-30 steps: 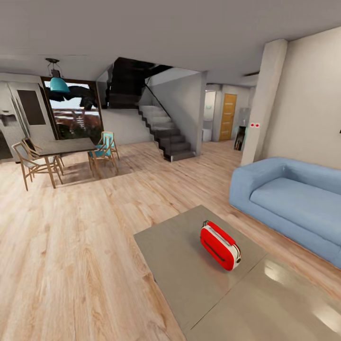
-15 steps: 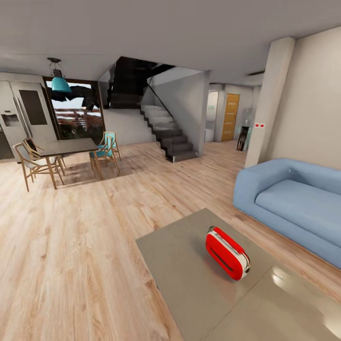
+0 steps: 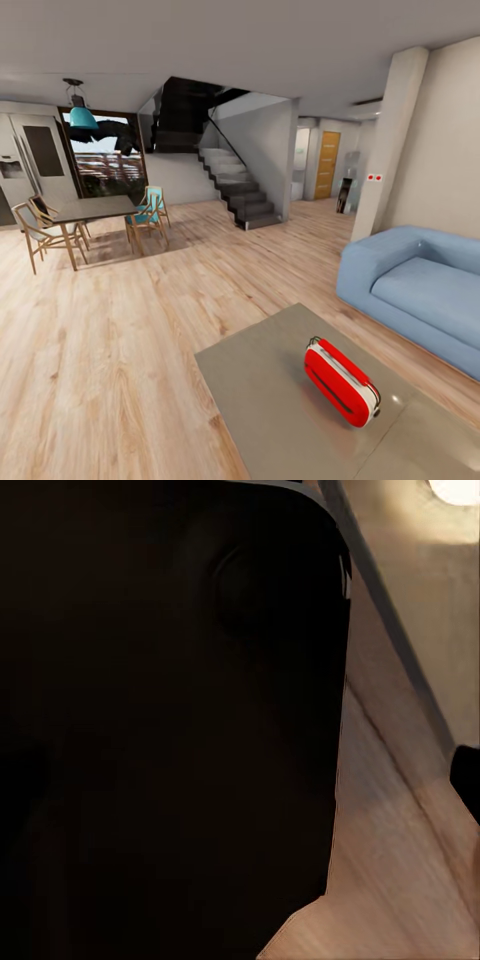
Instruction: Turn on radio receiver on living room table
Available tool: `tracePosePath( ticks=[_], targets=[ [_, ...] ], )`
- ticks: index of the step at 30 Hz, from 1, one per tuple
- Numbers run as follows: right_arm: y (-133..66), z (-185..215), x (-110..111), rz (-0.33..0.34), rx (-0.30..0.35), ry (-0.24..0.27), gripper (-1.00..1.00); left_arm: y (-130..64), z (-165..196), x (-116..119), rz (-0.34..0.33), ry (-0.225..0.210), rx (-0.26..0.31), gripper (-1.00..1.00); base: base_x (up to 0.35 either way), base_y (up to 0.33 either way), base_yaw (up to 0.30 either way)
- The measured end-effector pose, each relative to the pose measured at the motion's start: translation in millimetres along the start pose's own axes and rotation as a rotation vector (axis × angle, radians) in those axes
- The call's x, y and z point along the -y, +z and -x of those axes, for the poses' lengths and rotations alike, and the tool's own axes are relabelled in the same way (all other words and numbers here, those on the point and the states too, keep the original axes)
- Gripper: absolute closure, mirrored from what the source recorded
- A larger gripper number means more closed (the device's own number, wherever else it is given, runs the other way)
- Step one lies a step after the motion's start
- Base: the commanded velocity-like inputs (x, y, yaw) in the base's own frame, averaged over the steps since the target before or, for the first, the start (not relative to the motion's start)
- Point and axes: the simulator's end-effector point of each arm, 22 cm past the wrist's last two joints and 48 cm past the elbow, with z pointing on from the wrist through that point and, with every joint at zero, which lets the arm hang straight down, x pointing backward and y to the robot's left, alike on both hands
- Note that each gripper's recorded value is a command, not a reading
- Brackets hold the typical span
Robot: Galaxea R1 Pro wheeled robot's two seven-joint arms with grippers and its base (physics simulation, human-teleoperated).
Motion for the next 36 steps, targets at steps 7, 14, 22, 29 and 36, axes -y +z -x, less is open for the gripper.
tracePosePath(
  ticks=[7, 14, 22, 29, 36],
  targets=[
    [0.0, 0.1, 0.0, 0.000, 0.000, 0.000, -1.00, 0.0, 0.4, 0.2, 0.000, 0.000, 0.001, -1.00, 0.312, 0.154, 0.000],
    [0.0, 0.0, 0.0, 0.000, 0.000, 0.000, -1.00, 0.0, 0.5, -0.1, 0.000, 0.000, 0.001, -1.00, 0.312, 0.161, 0.000],
    [0.0, 0.1, -0.2, 0.001, 0.001, 0.000, -1.00, 0.0, 0.4, 0.1, 0.000, 0.000, 0.001, -1.00, 0.313, 0.164, 0.000],
    [0.0, 0.2, -1.4, 0.004, 0.001, 0.000, -1.00, 0.0, 0.4, 0.2, 0.000, 0.000, 0.000, -1.00, 0.313, 0.164, 0.000],
    [0.0, 0.2, -2.1, 0.006, 0.001, 0.000, -1.00, 0.0, 0.3, 0.1, 0.000, 0.000, 0.001, -1.00, 0.316, 0.105, 0.000]
  ],
)
